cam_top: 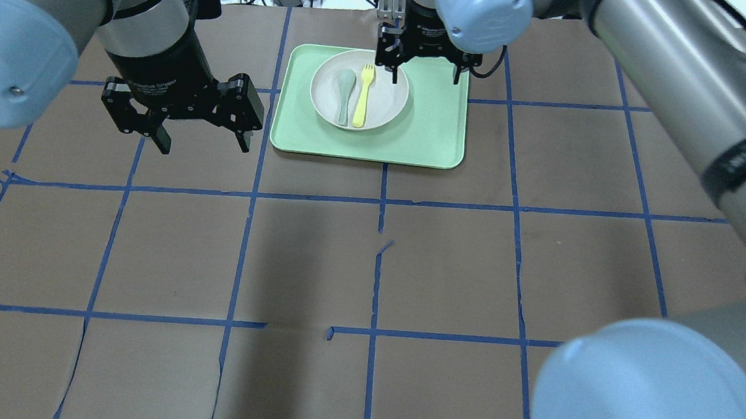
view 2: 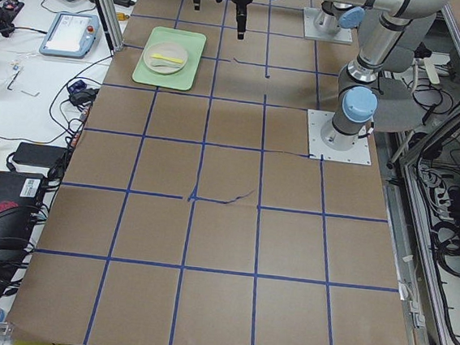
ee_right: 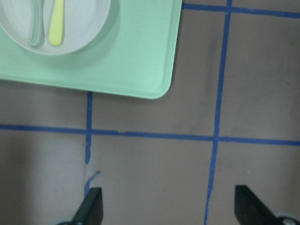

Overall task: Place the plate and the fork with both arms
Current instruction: 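Reach the right gripper over the plate and grasp the yellow fork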

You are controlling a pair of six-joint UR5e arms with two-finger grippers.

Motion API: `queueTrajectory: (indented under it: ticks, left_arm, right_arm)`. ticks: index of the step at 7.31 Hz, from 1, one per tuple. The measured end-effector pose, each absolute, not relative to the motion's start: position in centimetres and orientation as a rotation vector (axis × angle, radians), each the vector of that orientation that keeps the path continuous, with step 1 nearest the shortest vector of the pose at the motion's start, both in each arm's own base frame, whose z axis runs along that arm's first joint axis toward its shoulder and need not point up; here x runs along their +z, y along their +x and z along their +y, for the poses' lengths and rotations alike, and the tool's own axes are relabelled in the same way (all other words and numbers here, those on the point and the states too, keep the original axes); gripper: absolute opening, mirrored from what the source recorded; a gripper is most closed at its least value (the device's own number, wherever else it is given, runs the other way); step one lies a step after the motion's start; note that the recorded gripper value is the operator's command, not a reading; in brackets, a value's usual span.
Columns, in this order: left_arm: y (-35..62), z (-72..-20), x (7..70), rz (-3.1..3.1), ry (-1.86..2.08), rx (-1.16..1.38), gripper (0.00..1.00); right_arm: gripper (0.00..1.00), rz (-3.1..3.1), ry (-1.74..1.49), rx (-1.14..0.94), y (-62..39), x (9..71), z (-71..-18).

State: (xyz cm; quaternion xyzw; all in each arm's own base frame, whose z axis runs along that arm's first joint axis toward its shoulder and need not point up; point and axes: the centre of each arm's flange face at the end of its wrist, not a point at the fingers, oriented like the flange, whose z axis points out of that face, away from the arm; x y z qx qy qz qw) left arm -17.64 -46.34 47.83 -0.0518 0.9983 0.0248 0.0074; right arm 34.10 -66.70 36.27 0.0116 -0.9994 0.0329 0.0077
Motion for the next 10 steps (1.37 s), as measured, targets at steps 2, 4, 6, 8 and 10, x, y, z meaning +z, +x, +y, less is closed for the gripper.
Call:
queueTrajectory:
  ticks: [2,4,6,8,10]
  left_arm:
    - [-17.6,-46.1,47.7,3.121,-0.163,0.081,1.0]
    - [-17.6,-46.1,47.7,3.12,-0.165,0.081,1.0]
    - [-17.6,-46.1,47.6,3.12,-0.167,0.084,1.0]
    - [-17.6,-46.1,47.6,3.119,-0.171,0.085,1.0]
    - [-17.6,-46.1,47.5,3.119,-0.172,0.085,1.0]
  right_arm:
    - [0.79,-3.134,-0.023,0.132,38.1,30.4,-70.7]
    - [0.79,-3.149,-0.052,0.161,39.3,25.5,-72.6]
    - [0.76,-3.17,-0.076,0.17,40.0,21.9,-73.4]
    - [0.5,-3.193,-0.109,0.173,41.1,20.3,-73.3]
    - [0.37,-3.197,-0.116,0.171,41.6,19.4,-73.2]
